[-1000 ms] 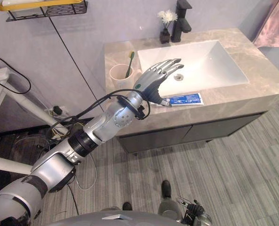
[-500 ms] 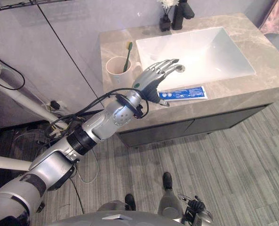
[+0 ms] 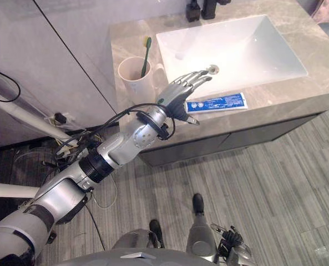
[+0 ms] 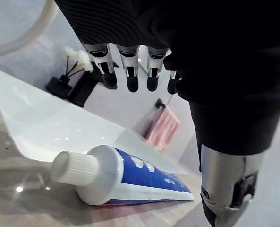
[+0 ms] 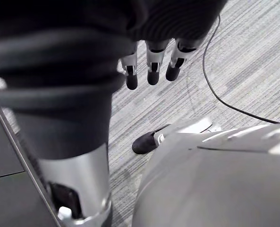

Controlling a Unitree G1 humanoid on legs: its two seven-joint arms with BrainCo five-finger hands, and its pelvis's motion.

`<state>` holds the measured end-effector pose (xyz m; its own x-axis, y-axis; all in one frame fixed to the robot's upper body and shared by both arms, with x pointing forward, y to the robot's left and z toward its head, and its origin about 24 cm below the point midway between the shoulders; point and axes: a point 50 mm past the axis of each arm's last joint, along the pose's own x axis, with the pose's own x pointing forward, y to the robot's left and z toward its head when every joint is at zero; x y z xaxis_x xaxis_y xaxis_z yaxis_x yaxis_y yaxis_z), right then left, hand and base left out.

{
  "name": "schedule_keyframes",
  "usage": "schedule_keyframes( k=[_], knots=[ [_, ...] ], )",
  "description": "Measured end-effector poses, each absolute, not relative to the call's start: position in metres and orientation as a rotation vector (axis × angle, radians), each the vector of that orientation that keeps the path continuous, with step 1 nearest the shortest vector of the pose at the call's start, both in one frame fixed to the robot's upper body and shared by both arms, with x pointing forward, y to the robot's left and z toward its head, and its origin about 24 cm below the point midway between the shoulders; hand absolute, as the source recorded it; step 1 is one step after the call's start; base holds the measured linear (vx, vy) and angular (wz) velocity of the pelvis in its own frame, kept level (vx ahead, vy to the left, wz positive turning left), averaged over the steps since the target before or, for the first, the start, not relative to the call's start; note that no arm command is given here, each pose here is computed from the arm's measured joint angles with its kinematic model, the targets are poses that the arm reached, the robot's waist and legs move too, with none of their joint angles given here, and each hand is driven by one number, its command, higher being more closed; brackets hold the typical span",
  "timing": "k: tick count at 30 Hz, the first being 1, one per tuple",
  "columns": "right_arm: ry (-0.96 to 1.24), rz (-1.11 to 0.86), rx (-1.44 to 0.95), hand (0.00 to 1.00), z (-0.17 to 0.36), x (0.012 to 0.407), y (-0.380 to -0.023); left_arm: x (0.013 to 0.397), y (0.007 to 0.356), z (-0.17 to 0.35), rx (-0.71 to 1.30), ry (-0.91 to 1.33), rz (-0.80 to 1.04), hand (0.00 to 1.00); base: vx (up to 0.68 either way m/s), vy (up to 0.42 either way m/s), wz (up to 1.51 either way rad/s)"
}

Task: Organize washtable

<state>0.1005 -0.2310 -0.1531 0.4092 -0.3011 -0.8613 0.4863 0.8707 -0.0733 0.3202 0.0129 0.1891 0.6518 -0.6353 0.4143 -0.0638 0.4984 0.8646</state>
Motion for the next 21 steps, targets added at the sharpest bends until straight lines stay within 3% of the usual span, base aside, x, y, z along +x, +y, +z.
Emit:
schedule_keyframes(
  k=[21],
  knots=[
    [0.997, -0.514, 0.178, 0.00, -0.1485, 0.1076, -0.2359, 0.3222, 0.0147, 0.1959, 0.978, -0.813, -0.381, 0.00, 0.00, 0.000, -0.02]
  ],
)
